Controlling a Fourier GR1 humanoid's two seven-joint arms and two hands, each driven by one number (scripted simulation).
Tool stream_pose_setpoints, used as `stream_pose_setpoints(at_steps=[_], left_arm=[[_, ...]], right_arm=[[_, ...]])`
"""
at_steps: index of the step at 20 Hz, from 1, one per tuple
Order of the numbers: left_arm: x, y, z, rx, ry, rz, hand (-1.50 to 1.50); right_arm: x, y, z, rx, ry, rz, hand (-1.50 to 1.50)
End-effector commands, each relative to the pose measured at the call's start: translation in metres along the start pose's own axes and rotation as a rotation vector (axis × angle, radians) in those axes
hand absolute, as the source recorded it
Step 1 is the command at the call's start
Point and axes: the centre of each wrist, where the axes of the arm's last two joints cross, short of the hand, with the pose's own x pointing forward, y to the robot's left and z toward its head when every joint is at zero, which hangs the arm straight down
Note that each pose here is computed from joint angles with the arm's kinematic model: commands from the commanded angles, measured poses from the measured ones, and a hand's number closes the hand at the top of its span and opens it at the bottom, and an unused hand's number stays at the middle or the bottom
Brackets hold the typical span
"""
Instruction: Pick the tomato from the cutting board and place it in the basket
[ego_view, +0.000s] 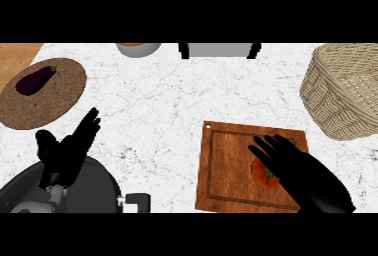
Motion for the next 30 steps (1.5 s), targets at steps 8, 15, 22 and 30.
stream_pose_setpoints(at_steps=[8,15,22,30], left_arm=[[-0.065,0.022,0.021,0.056,0.273,-0.004,0.0],[-0.061,0.011,0.024,0.035,0.269,-0.021,0.0],[-0.07,0.021,0.033,0.037,0.275,0.0,0.0],[-0.07,0.023,0.044,0.095,0.279,0.012,0.0]], right_arm=[[-0.004,0.014,-0.021,-0.005,-0.007,0.006,-1.5],[-0.005,0.022,-0.032,-0.046,-0.061,0.112,1.5],[-0.009,0.03,-0.038,-0.071,-0.073,0.168,1.5],[-0.012,0.082,0.022,0.107,0.057,-0.023,1.5]])
